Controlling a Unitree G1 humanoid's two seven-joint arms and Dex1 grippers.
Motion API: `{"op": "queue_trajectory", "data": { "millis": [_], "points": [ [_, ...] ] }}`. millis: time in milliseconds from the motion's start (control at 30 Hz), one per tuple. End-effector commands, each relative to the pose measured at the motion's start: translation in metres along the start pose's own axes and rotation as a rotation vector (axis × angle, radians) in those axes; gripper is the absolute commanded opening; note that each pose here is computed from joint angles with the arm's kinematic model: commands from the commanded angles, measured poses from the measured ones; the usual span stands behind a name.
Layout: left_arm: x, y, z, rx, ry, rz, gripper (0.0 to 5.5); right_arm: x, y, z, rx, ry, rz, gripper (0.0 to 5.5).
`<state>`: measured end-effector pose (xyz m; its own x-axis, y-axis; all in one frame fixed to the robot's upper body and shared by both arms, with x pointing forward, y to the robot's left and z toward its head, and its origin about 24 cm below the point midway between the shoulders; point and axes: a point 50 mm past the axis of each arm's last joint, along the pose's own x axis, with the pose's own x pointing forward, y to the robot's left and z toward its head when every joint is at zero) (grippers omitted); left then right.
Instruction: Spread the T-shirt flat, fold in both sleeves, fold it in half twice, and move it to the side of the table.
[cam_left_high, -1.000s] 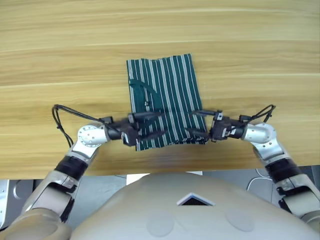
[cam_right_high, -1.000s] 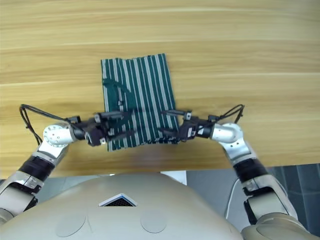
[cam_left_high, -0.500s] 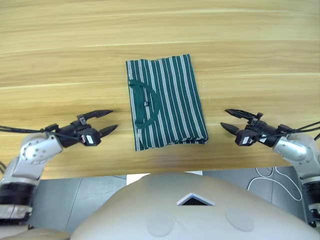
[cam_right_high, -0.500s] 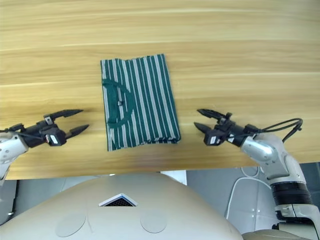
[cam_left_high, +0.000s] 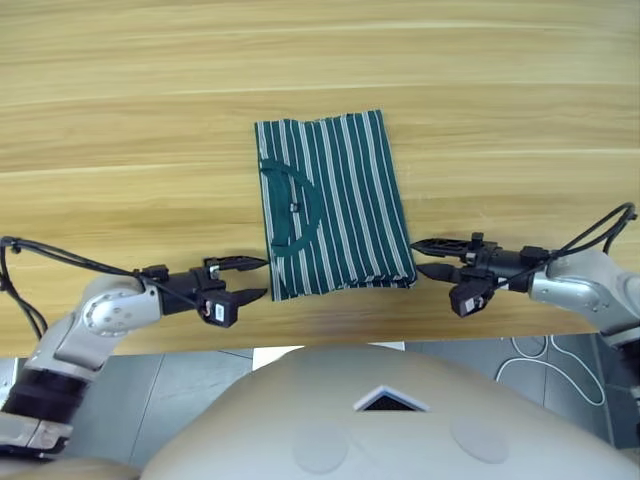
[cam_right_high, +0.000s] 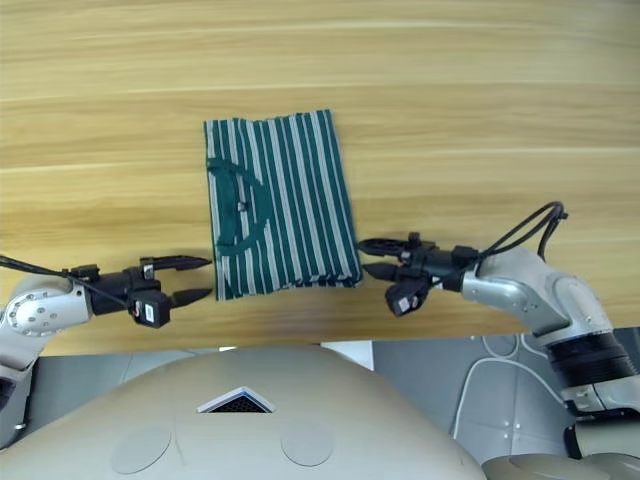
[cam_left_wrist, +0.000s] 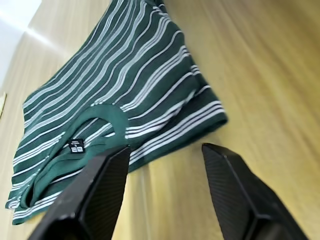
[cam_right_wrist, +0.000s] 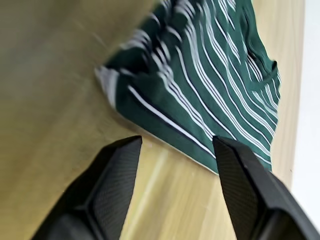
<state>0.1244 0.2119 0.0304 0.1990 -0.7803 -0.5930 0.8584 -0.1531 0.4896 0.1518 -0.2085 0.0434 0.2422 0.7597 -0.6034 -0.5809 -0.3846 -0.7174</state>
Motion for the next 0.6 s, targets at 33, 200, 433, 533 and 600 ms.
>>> {"op": "queue_trajectory", "data": {
  "millis": [33, 200, 433, 533, 600],
  "points": [
    [0.011, -0.020, -0.007, -0.039, 0.017, -0.150, 2.67, -0.002, 0.012, 0.007, 0.034, -0.018, 0.087, 2.65],
    [0.021, -0.025, -0.001, -0.044, -0.046, -0.189, 2.67, 0.004, 0.009, 0.011, 0.038, -0.052, 0.076, 2.65],
    [0.024, -0.030, 0.003, -0.041, -0.082, -0.220, 2.67, 0.014, 0.007, 0.012, 0.039, -0.085, 0.073, 2.65],
    [0.026, -0.030, 0.003, -0.035, -0.089, -0.226, 2.67, 0.016, 0.006, 0.012, 0.040, -0.092, 0.069, 2.65],
    [0.024, -0.029, 0.001, -0.039, -0.075, -0.216, 2.67, 0.013, 0.003, 0.010, 0.041, -0.076, 0.055, 2.65]
  ]
}}
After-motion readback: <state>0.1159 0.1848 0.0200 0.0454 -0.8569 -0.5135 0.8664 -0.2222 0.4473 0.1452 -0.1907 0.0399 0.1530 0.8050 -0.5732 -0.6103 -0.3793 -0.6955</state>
